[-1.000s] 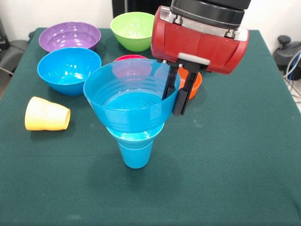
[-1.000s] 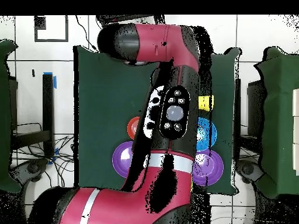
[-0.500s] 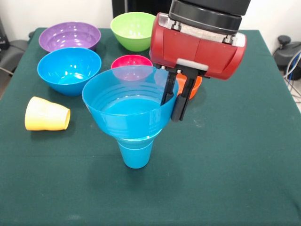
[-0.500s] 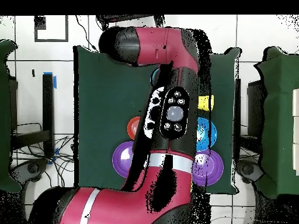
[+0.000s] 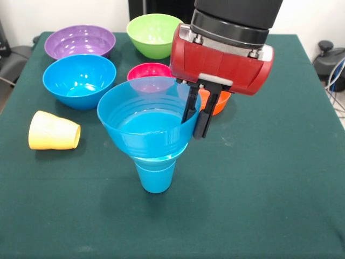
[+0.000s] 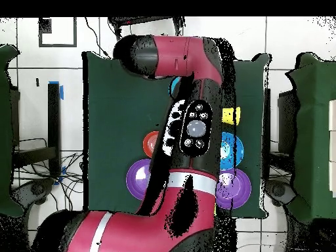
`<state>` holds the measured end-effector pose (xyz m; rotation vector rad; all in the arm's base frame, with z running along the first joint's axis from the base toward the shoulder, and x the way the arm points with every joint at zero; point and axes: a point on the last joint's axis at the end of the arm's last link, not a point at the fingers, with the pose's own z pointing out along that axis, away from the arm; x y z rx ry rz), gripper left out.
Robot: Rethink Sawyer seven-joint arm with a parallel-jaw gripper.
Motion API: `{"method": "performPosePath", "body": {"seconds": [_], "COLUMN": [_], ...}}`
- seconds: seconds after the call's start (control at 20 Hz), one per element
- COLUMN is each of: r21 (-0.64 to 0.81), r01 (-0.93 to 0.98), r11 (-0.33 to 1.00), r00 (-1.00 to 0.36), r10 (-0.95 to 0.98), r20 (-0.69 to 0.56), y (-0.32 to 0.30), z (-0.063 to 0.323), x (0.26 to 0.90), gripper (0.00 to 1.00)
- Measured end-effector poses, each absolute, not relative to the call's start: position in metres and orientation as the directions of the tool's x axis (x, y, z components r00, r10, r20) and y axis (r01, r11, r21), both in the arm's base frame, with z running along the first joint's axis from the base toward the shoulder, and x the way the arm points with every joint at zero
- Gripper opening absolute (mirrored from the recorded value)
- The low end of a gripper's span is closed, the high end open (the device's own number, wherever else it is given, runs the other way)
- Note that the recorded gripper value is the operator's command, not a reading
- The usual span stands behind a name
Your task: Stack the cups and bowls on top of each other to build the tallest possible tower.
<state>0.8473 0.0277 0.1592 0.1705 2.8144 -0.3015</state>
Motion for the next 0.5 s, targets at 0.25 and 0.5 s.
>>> {"method": "performPosePath", "body": {"seconds": [0.25, 0.5], "r21": [-0.19, -0.192], "r01": [0.149, 0.149], "r11": [0.97, 0.97], "r00": [-0.951, -0.956], "r10": [0.088, 0.092], "r20": [-0.295, -0.278], "y": [0.027, 0.026], "z": [0.154, 0.149], "x": [0.841, 0.834], "gripper": [0.0, 0.0]}}
